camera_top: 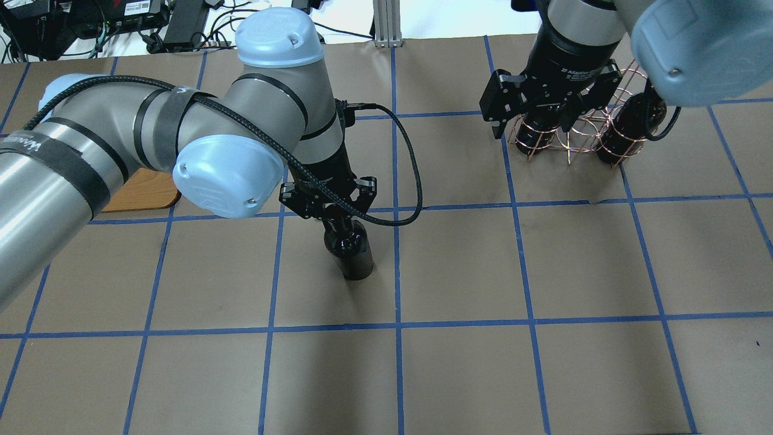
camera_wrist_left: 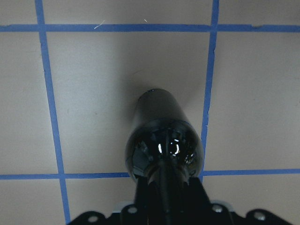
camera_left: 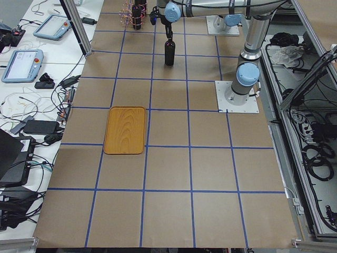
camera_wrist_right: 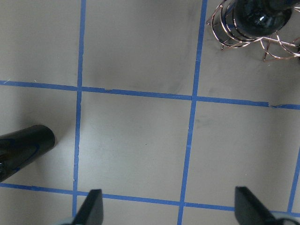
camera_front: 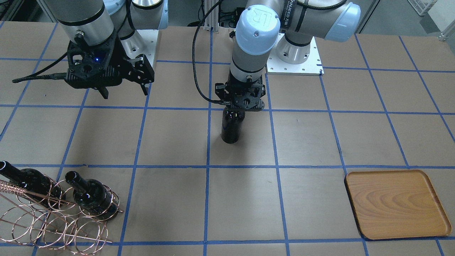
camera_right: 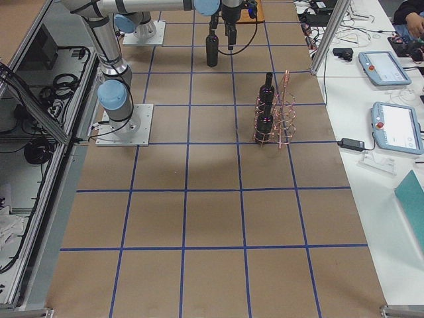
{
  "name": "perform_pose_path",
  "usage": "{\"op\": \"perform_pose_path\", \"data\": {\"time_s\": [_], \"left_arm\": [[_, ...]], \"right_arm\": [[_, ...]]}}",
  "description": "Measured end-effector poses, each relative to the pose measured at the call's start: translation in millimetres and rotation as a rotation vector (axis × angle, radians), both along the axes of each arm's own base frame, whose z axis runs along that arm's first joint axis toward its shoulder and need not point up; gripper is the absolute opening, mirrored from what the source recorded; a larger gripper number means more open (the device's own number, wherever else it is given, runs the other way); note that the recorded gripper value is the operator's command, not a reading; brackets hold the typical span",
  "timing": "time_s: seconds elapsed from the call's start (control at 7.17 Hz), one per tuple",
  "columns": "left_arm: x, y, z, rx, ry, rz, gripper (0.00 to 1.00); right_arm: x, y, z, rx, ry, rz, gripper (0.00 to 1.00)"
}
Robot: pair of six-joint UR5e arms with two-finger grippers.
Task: Take wine from basket and place on tray
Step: 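Lower the left gripper and close it on the bottle neck, then lift the bottle and carry it over the wooden tray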
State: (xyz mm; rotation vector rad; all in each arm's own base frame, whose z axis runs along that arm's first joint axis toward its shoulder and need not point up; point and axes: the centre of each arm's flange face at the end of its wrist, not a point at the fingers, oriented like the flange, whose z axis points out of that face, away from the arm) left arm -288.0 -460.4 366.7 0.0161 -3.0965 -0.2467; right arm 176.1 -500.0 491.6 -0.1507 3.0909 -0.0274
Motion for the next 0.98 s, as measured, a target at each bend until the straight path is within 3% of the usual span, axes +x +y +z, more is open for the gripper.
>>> {"op": "perform_pose_path", "data": {"time_s": [0.56, 0.98], "left_arm": [[23, -7, 54, -0.080, -0.023, -0.087, 0.00], [114, -48, 106, -0.115, -0.062, -0.102, 0.00]], "right_arm": [[0, 0, -1, 0.002, 0.001, 0.000, 1.00], [0, 0, -1, 0.003, 0.001, 0.000, 1.00]]}}
